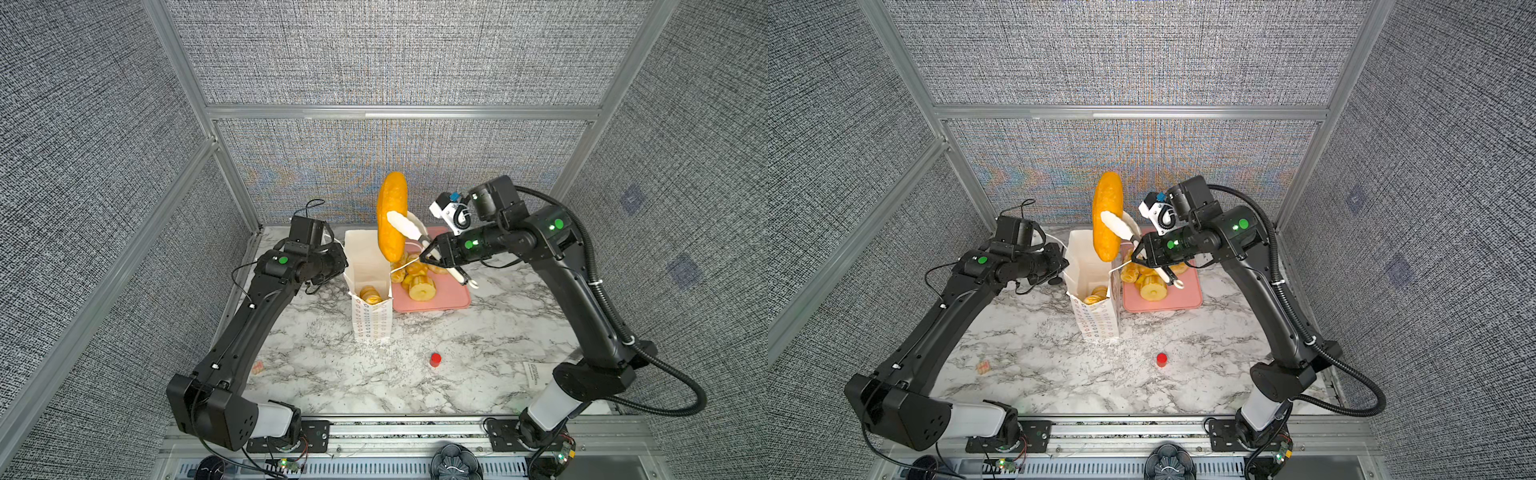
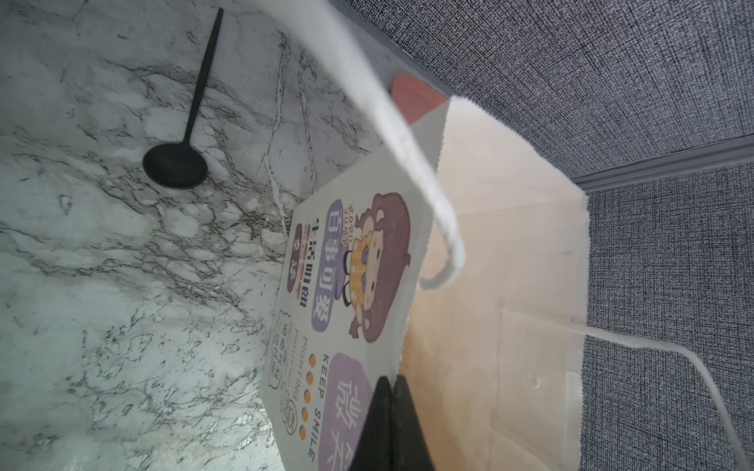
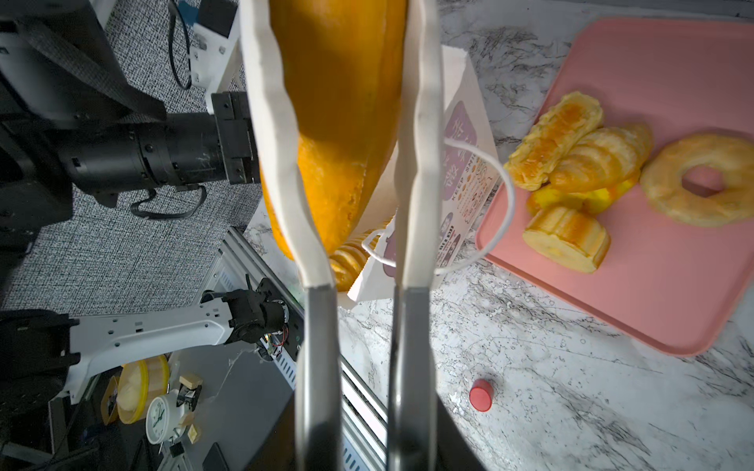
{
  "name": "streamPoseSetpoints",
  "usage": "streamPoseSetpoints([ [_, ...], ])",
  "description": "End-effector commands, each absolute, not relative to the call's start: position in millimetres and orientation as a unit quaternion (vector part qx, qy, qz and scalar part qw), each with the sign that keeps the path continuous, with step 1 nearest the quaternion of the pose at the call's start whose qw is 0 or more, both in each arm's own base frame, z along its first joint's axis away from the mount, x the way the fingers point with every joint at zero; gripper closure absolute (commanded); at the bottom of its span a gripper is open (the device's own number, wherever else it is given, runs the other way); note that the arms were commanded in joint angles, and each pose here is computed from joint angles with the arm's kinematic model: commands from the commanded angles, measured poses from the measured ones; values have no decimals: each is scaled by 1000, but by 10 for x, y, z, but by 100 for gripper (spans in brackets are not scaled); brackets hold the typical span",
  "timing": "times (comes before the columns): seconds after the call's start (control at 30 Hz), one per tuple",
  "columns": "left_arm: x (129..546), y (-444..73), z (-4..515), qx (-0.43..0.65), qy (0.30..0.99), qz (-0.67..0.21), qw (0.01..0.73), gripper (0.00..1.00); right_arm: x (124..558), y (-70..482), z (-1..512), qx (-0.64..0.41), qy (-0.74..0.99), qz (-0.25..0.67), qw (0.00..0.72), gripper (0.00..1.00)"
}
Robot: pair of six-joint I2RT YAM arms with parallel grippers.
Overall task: Place the fake bread into the paper bag
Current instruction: 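Carry the loaf with the tongs over the bag and lower it in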
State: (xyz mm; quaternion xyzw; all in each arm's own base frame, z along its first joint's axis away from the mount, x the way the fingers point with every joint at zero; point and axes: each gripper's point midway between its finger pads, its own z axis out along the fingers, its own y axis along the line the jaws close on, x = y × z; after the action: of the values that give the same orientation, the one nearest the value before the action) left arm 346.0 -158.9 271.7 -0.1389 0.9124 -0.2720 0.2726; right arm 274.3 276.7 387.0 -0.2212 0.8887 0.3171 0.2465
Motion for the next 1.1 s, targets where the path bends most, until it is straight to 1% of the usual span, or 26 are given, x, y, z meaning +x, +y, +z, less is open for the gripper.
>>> streamPoseSetpoints([
  [0.0, 3493, -1591, 2764, -139, 908, -277, 283, 100, 2752, 2862, 3846, -232, 888, 302, 258, 66],
  [0.5, 3494, -1588, 2746, -140, 908, -277, 283, 100, 2591, 3009, 3388, -256, 911, 238, 218, 66],
  [0.77, 3502, -1598, 2741, -140, 907, -279, 282, 100, 2573, 3026, 3305, -259, 915, 226, 211, 66],
  [1.07, 3488, -1590, 2749, -140, 907, -278, 283, 100, 2561, 3037, 3298, -262, 914, 225, 212, 61],
])
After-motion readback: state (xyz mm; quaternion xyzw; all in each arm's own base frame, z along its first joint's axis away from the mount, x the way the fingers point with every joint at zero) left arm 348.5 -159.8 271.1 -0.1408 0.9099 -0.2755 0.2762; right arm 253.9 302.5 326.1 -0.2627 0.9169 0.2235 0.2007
